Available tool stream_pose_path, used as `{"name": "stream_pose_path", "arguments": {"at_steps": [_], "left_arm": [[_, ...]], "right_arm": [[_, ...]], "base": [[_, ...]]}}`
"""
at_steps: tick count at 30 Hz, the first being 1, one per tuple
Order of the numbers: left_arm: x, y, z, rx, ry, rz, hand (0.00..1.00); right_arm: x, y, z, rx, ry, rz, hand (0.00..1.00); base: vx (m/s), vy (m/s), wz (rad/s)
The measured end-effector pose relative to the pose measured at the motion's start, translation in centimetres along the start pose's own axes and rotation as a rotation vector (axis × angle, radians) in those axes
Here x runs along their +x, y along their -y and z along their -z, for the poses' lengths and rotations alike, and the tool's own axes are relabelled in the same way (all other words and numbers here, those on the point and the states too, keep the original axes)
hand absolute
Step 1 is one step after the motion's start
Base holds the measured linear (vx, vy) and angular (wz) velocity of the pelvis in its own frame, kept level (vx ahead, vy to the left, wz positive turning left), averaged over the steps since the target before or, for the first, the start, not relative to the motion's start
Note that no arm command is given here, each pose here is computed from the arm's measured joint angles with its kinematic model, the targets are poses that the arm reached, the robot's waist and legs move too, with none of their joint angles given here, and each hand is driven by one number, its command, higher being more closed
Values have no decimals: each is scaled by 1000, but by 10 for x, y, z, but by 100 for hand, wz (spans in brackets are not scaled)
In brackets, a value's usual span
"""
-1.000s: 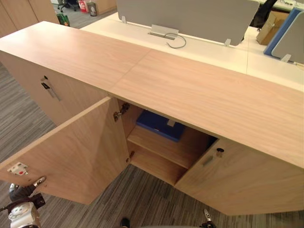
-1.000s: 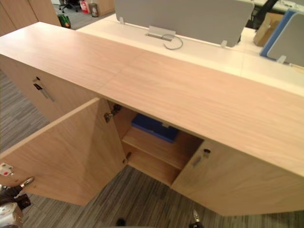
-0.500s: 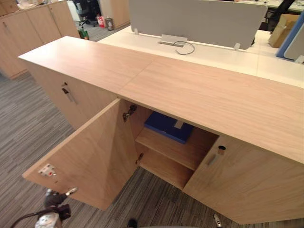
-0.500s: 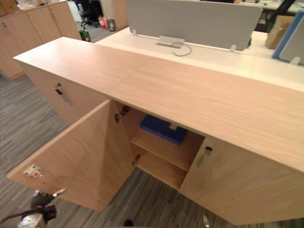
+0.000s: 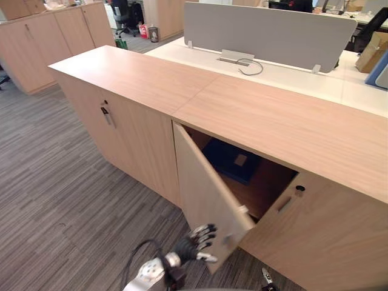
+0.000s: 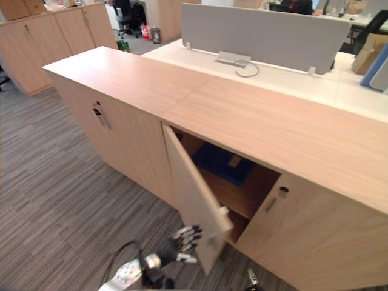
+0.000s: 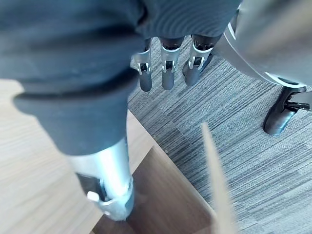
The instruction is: Walk over to the cabinet, pick up the folder, carry it to the office cabinet, place the folder inside the office cabinet, then close the office cabinet door
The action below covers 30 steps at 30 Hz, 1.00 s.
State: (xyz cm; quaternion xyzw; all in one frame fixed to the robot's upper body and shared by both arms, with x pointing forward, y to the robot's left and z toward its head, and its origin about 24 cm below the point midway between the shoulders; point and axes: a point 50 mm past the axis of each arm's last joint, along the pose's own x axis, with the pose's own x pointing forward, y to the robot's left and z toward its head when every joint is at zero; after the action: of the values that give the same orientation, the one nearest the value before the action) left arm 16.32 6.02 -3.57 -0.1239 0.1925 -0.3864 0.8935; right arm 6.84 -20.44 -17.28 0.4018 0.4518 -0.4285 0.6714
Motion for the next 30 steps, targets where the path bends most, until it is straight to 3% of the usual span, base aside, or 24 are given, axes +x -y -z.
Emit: {"name": "stream_pose_path", "arguments": {"at_steps": [11, 16, 18, 24, 27, 29, 30], "left_arm": [[10, 14, -11, 2, 36, 107, 0], [6, 10, -9, -25, 46, 71, 0], [3, 3, -10, -61, 73, -2, 0], [-25, -57, 6, -197, 111, -421, 0], [-67, -83, 55, -339, -21, -681, 0], [-80, -86, 72, -400, -69, -765, 0], [-98, -88, 95, -507, -121, -882, 0]], "right_arm": [[1, -8, -16, -39, 34, -14, 0], [1, -7, -16, -46, 33, -13, 0], [1, -7, -16, -45, 34, -7, 0], [1, -6, -16, 0, 36, 18, 0], [1, -7, -15, 16, 35, 18, 0], [1, -7, -13, 17, 30, 18, 0], [1, -7, -9, 19, 19, 16, 0]], "base": [[32, 14, 30], [0, 0, 0], [0, 0, 0], [10, -2, -11], [17, -13, -60], [-2, -24, -49], [-6, -35, -38]]}}
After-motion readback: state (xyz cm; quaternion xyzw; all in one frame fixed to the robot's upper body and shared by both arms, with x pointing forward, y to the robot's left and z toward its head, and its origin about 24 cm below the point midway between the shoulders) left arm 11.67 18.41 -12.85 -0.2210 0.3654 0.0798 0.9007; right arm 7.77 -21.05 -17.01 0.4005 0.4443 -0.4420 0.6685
